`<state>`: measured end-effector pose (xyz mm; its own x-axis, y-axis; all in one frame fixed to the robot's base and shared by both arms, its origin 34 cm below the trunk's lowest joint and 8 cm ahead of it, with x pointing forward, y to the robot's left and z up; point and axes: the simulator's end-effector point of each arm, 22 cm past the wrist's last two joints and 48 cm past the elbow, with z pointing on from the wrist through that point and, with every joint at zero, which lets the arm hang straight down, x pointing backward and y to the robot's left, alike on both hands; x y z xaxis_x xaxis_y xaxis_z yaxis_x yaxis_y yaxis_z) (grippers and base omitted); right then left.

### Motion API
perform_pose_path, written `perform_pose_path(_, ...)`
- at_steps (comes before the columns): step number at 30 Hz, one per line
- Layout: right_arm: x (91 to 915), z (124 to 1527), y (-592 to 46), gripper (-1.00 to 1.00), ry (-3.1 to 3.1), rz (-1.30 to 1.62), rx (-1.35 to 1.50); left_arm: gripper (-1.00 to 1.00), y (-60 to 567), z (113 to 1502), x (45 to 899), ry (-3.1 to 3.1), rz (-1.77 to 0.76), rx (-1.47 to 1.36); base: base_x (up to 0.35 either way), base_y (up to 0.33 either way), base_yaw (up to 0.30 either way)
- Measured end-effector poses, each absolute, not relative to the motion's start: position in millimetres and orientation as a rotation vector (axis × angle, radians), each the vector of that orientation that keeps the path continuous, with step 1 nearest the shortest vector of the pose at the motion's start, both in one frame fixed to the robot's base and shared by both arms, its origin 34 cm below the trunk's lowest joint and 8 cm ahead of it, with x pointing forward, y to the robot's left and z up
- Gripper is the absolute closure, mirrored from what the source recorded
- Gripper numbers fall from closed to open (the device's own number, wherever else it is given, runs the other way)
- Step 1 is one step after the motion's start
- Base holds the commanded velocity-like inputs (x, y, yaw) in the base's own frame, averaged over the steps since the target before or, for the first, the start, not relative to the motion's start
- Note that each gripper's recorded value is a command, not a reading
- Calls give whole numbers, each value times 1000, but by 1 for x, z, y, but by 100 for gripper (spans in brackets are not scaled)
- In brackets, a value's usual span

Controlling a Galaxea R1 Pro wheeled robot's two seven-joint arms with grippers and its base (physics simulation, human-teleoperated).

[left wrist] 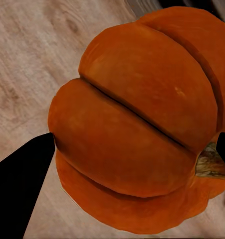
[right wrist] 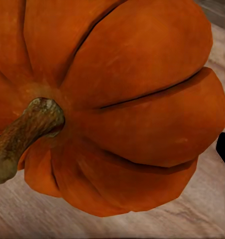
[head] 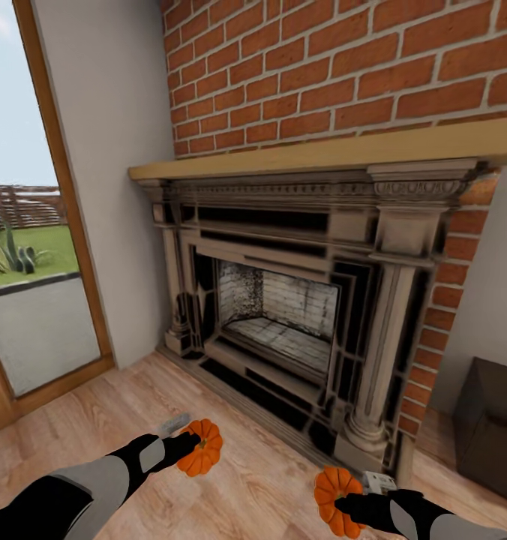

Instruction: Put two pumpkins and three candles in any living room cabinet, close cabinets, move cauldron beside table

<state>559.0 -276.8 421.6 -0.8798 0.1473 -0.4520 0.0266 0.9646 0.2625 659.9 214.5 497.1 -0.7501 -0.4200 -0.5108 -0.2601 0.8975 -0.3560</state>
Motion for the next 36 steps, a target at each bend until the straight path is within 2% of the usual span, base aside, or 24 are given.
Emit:
perform_pose_path(29,576,494,-278,100,2604,333,106,100,207,573,674,2431,-366,-473,0,0,-253)
perform_pose_path(36,577,498,-277,100,2597,334,106,100,207,571,670,2437,-368,-479,-45,-10,-73)
